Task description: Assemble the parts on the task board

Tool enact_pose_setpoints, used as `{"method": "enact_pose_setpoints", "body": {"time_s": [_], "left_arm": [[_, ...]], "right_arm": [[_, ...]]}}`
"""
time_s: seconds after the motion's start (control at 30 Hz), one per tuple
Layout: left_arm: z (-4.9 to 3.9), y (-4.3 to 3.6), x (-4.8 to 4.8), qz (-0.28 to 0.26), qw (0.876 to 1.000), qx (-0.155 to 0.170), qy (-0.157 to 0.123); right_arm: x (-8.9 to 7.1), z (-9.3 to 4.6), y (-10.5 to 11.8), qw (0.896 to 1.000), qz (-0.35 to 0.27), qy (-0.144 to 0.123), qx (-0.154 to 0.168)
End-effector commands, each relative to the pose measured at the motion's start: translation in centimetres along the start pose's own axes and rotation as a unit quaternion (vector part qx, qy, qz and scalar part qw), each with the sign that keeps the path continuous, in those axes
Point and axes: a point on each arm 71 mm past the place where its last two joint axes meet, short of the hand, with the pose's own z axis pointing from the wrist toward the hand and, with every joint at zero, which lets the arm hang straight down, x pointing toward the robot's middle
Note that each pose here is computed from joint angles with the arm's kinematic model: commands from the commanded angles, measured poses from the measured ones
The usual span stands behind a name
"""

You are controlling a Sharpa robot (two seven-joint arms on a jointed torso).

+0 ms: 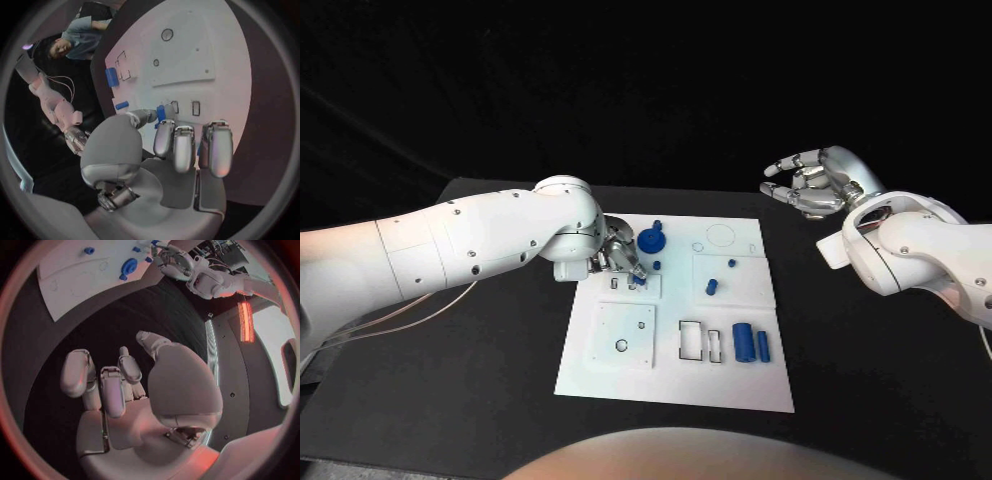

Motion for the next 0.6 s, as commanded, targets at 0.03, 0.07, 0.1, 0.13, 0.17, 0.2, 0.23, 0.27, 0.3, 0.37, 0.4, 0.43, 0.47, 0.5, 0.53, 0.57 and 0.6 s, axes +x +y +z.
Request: {"method": "enact_pose_setpoints", "body": {"time_s": [0.03, 0.07, 0.1, 0.13, 0.17, 0.2, 0.23, 0.27, 0.3, 0.37, 0.4, 0.43, 0.47, 0.5, 0.53, 0.57, 0.6], "left_arm": [[-0.16, -0.06, -0.09, -0.033, 0.999, 0.014, -0.008], [-0.18, -0.02, -0.10, -0.035, 0.999, 0.015, -0.009], [-0.23, 0.08, -0.14, -0.039, 0.999, 0.015, -0.012], [-0.29, 0.19, -0.17, -0.043, 0.999, 0.016, -0.016], [-0.35, 0.30, -0.20, -0.047, 0.999, 0.016, -0.019], [-0.42, 0.42, -0.21, -0.050, 0.998, 0.017, -0.022], [-0.48, 0.54, -0.21, -0.054, 0.998, 0.017, -0.025], [-0.53, 0.66, -0.18, -0.057, 0.998, 0.017, -0.028], [-0.60, 0.82, -0.11, -0.059, 0.998, 0.016, -0.032], [-0.67, 0.99, 0.01, -0.058, 0.997, 0.014, -0.039], [-0.69, 1.04, 0.07, -0.056, 0.998, 0.013, -0.041], [-0.71, 1.08, 0.13, -0.054, 0.998, 0.011, -0.043], [-0.73, 1.10, 0.19, -0.050, 0.998, 0.009, -0.045], [-0.74, 1.09, 0.26, -0.046, 0.998, 0.008, -0.048], [-0.75, 1.08, 0.32, -0.042, 0.998, 0.006, -0.050], [-0.75, 1.06, 0.38, -0.038, 0.998, 0.005, -0.052], [-0.74, 1.03, 0.43, -0.034, 0.998, 0.004, -0.054]], "right_arm": [[0.1, 0.0, 0.0, 1.000, -0.004, 0.008, -0.002], [0.1, 0.0, 0.0, 1.000, -0.004, 0.007, -0.002], [0.1, 0.0, 0.0, 1.000, -0.005, 0.007, -0.002], [0.1, 0.0, 0.0, 1.000, -0.005, 0.007, -0.002], [0.1, 0.0, -0.1, 1.000, -0.005, 0.007, -0.002], [0.0, 0.0, -0.1, 1.000, -0.005, 0.007, -0.002], [0.0, 0.0, -0.1, 1.000, -0.005, 0.007, -0.002], [0.0, 0.0, -0.1, 1.000, -0.005, 0.006, -0.002], [0.0, -0.1, -0.1, 1.000, -0.005, 0.006, -0.001], [0.0, -0.1, -0.1, 1.000, -0.005, 0.006, -0.001], [-0.1, 0.0, -0.1, 1.000, -0.005, 0.006, -0.001], [-0.1, 0.0, -0.1, 1.000, -0.005, 0.006, -0.001], [-0.1, 0.0, -0.2, 1.000, -0.005, 0.006, -0.001], [0.0, 0.0, -0.2, 1.000, -0.005, 0.006, -0.002], [0.0, 0.0, -0.2, 1.000, -0.005, 0.006, -0.001], [0.0, 0.0, -0.2, 1.000, -0.005, 0.006, -0.001], [0.0, 0.0, -0.2, 1.000, -0.005, 0.006, -0.001]]}}
